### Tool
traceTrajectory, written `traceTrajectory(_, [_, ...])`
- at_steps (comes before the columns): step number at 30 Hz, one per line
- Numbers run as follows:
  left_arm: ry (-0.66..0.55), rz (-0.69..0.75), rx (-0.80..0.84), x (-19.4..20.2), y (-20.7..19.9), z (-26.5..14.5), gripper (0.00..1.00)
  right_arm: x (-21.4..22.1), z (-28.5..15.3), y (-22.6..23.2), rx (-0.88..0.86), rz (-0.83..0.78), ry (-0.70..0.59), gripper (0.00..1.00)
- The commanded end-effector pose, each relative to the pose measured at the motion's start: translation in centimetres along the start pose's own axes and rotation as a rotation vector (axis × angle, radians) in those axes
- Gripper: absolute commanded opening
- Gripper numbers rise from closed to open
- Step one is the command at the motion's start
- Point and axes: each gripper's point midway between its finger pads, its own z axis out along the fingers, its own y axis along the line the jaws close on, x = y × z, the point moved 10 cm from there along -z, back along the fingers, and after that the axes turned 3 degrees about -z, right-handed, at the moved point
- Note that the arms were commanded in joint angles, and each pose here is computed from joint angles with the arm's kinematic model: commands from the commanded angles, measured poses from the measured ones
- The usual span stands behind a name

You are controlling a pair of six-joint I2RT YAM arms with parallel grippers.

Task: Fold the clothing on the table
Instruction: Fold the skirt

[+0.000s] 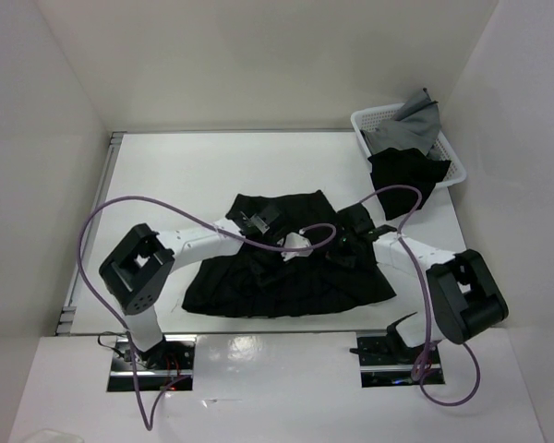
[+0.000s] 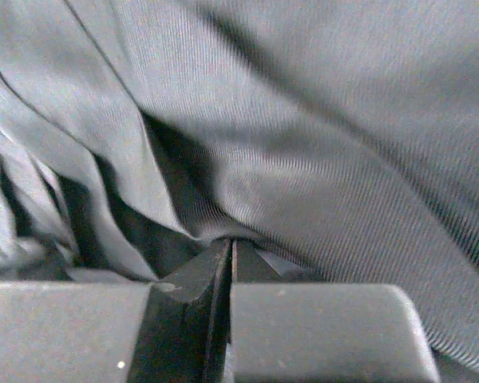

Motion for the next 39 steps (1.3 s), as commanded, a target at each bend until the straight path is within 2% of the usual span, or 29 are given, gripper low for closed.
traceTrajectory(1, [0.014,0.054,0.110,0.8,-1.9,-1.7,0.73,-2.1,0.4,0.9,-0.071,0.079,-0.079,0.02])
traceTrajectory(6, [0.001,0.279,0.135,1.5,-5.6,-4.4,0.73,-3.4,2.5,1.5,-0.059,0.131,-0.058,0.02])
traceTrajectory(12, [0.179,0.301,0.201,5.0,-6.6,-2.8,0.71,-4.4,5.0,1.6,-0.017,0.156,-0.024,0.02])
traceTrajectory(18, [0.133,0.440,0.278,3.5,-9.8,-4.6,0.72,-7.1,3.7,2.8,-0.095,0.097,-0.116,0.02])
traceTrajectory(21, [0.082,0.519,0.274,2.4,-10.7,-7.2,0.75,-8.5,2.1,4.1,-0.161,0.033,-0.135,0.02])
traceTrajectory(23, [0.049,0.554,0.267,2.0,-11.1,-9.4,0.76,-9.2,0.2,5.7,-0.264,-0.024,-0.137,0.02])
traceTrajectory(25, [-0.011,0.606,0.249,0.5,-11.5,-11.8,0.76,-10.3,-1.7,7.1,-0.333,-0.092,-0.161,0.08])
traceTrajectory(27, [-0.044,0.575,0.253,-0.2,-11.5,-12.8,0.76,-10.8,-3.3,7.7,-0.329,-0.140,-0.168,0.20])
traceTrajectory(28, [-0.136,0.544,0.251,-1.0,-10.8,-14.0,0.76,-12.4,-5.2,9.1,-0.340,-0.179,-0.212,0.28])
traceTrajectory(29, [-0.176,0.489,0.226,-1.4,-10.3,-14.6,0.76,-12.8,-5.6,9.5,-0.338,-0.196,-0.215,0.34])
traceTrajectory(30, [-0.248,0.431,0.144,-2.5,-8.6,-14.9,0.77,-13.2,-5.7,9.5,-0.303,-0.200,-0.214,0.46])
traceTrajectory(31, [-0.268,0.345,0.000,-2.8,-7.4,-15.6,0.80,-14.3,-5.7,10.3,-0.295,-0.225,-0.229,0.51])
traceTrajectory(32, [-0.330,0.318,-0.113,-3.9,-6.1,-15.9,0.80,-14.9,-5.4,10.5,-0.279,-0.230,-0.228,0.54])
traceTrajectory(33, [-0.315,0.253,-0.210,-3.6,-4.1,-15.6,0.80,-16.2,-5.6,11.1,-0.285,-0.226,-0.250,0.59])
traceTrajectory(35, [-0.330,0.182,-0.336,-3.6,-1.1,-16.0,0.80,-17.1,-3.1,11.1,-0.246,-0.225,-0.214,0.62])
traceTrajectory(36, [-0.316,0.111,-0.356,-2.9,1.2,-16.1,0.81,-18.1,-3.0,11.7,-0.235,-0.225,-0.246,0.63])
traceTrajectory(37, [-0.313,0.086,-0.342,-2.6,2.0,-15.9,0.81,-18.4,-1.3,11.4,-0.203,-0.216,-0.229,0.65])
traceTrajectory(39, [-0.228,0.057,-0.260,-1.2,2.5,-13.7,0.81,-19.3,-0.4,11.7,-0.187,-0.214,-0.251,0.66])
